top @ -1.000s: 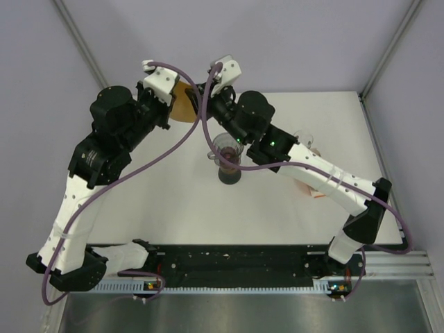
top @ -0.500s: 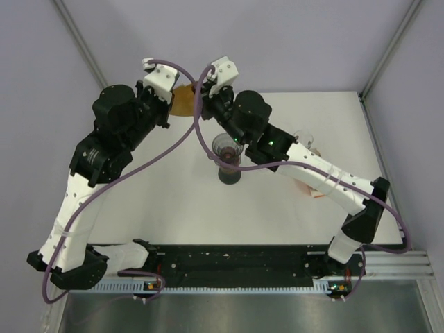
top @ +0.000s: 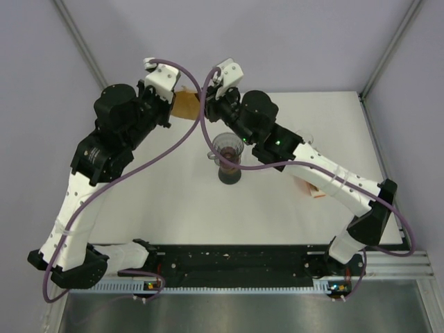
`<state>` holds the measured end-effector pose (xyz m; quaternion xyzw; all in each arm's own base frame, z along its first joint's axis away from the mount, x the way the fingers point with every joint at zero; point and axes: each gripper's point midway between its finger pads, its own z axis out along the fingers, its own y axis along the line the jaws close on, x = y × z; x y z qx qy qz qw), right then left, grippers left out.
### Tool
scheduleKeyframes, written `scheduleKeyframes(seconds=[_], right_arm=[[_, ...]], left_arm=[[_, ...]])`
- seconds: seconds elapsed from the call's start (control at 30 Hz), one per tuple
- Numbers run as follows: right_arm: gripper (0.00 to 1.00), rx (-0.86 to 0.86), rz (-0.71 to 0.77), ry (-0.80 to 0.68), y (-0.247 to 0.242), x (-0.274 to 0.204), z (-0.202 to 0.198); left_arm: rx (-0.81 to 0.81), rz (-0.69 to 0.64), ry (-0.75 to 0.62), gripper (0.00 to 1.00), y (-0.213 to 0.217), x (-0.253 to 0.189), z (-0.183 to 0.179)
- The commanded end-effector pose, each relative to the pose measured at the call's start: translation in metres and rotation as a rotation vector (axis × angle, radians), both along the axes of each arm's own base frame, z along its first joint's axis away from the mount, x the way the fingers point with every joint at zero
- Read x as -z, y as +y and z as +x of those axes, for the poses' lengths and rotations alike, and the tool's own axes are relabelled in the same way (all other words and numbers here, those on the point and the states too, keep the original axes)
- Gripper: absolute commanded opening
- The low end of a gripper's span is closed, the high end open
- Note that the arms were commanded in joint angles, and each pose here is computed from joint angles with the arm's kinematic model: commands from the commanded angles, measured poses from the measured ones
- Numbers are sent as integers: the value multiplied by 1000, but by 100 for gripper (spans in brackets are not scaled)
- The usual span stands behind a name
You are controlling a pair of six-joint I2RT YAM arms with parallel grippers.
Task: Place the coffee filter in the dripper
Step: Place the coffee filter in the coffee dripper.
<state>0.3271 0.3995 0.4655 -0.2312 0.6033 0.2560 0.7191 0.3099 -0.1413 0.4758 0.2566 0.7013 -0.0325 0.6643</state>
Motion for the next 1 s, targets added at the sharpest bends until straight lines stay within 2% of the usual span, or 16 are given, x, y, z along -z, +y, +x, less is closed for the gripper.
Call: scheduleKeyframes(seconds=[0.0,0.17,0.27,0.37,0.63,0.73,0.87,0.97], right_arm=[[28,3,36,-17,-12,-24,2],[33,-9,30,19,-2,-12,6],[21,-16,13,43,2,-8,8],[0,23,-1,62,-3,-4,12],[0,196,-20,43,-37,-6,24],[0,163,-18,28,-34,-7,20],[0,60,-22,11,-18,-7,10],[19,13,-28,13,-9,-6,7]], left_arm=[[32,-84,-64,0,-1,-30,-13],[42,-106,-60,0,-2,-33,-15],[29,-104,-69,0,0,-35,-15],[-21,-75,-101,0,10,-39,-10],[-145,66,-198,0,35,-41,3],[-168,80,-206,0,39,-42,6],[-120,60,-194,0,30,-41,3],[-85,30,-166,0,23,-38,0]])
